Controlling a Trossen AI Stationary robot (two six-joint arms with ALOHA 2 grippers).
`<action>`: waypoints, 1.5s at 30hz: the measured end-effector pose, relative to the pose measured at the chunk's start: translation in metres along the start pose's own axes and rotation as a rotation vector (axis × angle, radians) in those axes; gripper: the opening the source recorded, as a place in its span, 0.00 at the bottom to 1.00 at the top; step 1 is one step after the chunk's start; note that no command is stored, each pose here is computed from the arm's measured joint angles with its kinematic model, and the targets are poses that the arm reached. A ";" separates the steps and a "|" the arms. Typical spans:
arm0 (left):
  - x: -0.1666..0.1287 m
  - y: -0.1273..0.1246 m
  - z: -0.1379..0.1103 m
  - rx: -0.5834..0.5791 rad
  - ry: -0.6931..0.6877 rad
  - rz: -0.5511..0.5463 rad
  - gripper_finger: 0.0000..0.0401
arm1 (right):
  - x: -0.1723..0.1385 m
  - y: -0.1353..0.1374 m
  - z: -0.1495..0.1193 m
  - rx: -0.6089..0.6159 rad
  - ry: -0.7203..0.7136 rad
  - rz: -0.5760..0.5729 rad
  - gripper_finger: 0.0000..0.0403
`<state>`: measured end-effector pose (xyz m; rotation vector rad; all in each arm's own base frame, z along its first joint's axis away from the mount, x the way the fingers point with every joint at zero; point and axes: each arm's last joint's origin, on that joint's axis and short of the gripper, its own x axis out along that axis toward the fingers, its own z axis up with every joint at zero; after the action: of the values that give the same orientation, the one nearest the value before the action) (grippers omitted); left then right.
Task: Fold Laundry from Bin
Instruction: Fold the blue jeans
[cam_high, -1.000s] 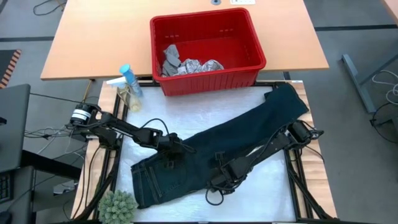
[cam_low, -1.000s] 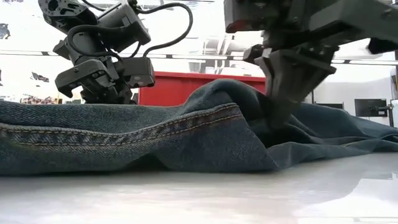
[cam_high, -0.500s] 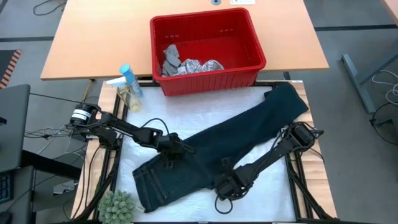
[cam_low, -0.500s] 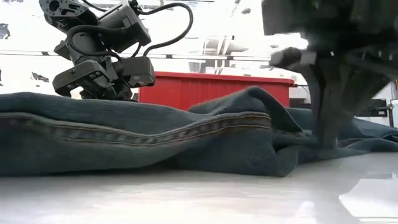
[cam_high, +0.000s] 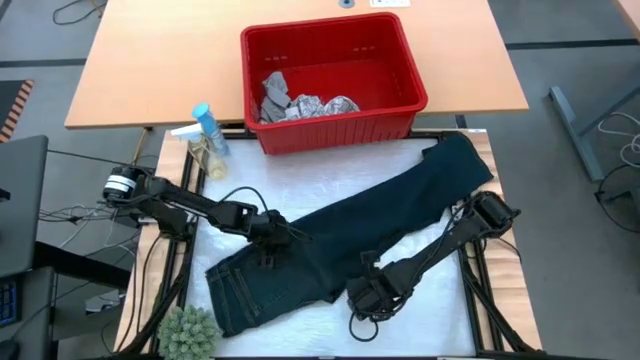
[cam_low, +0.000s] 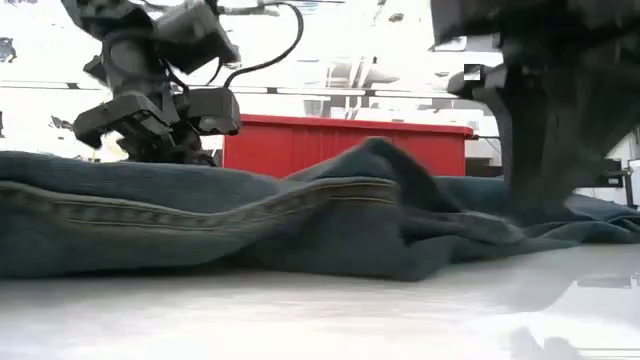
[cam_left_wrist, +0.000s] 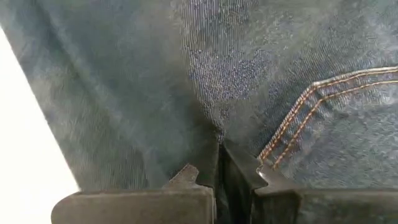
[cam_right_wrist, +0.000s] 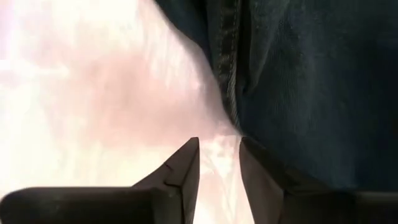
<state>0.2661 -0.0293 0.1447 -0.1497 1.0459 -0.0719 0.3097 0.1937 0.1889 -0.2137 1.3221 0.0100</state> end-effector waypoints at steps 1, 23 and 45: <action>-0.007 0.000 0.003 -0.010 -0.008 0.003 0.00 | -0.005 0.000 -0.001 -0.001 -0.008 0.004 0.36; -0.057 -0.041 0.001 -0.097 0.051 -0.012 0.00 | -0.022 -0.004 0.001 0.062 -0.112 -0.061 0.38; -0.043 -0.007 0.027 -0.117 0.107 0.097 0.46 | -0.008 -0.066 0.028 0.139 -0.226 -0.212 0.36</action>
<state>0.2679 -0.0282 0.1955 -0.2027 1.1633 0.0703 0.3429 0.1340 0.2129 -0.2263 1.0658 -0.2308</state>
